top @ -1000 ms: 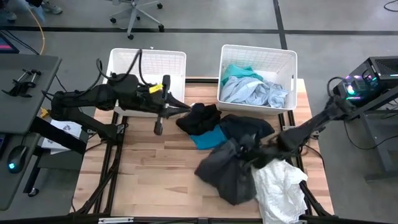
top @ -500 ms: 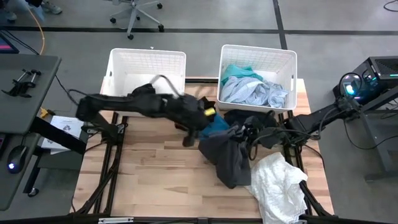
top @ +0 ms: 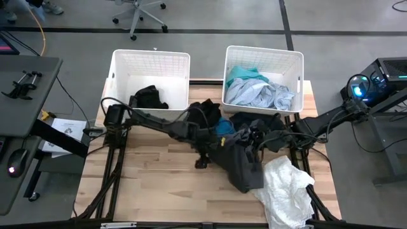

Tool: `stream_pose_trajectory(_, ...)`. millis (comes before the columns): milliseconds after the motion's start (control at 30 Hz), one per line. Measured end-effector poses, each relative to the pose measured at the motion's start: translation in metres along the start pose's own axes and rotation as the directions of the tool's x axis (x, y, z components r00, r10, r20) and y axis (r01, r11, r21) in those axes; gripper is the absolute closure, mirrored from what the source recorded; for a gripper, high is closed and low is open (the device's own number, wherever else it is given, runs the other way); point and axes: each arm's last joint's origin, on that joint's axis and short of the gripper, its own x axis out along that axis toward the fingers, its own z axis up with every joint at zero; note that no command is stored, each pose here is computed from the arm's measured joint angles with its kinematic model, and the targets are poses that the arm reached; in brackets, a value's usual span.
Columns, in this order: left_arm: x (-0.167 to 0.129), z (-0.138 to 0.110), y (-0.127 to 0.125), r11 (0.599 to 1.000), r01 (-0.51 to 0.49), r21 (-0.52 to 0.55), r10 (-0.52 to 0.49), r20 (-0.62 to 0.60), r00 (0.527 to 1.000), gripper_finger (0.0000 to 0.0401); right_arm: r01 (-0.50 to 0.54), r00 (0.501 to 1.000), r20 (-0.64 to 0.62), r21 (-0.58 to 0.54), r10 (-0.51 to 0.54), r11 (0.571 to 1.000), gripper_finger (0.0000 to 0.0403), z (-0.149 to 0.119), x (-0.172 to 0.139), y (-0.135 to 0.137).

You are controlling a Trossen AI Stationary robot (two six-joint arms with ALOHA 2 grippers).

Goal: Sort clothes
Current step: Put the black short into the left laundry bin

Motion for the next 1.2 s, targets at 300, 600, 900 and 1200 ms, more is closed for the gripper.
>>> stream_pose_trajectory(300,0.047,0.019,-0.026,0.996,0.044,0.073,-0.071,0.420,0.905,0.0143,-0.016,0.999,-0.031,-0.105,0.013,0.994,0.0403,-0.001,0.000,0.000)
stream_pose_trajectory(600,0.062,0.016,-0.040,0.975,0.143,-0.171,-0.052,0.451,0.891,0.0260,0.009,0.998,-0.062,-0.151,-0.019,0.989,0.0403,-0.005,0.000,-0.004)
stream_pose_trajectory(900,-0.015,0.042,-0.043,0.973,0.111,-0.200,0.007,0.512,0.859,0.0388,0.069,0.978,-0.187,-0.148,-0.097,0.987,0.0312,-0.012,-0.005,-0.014)
stream_pose_trajectory(1200,-0.170,0.071,-0.060,0.981,-0.132,-0.145,0.196,0.706,0.681,0.0399,-0.047,0.986,-0.161,-0.072,0.035,0.996,0.0237,0.018,-0.036,-0.005)
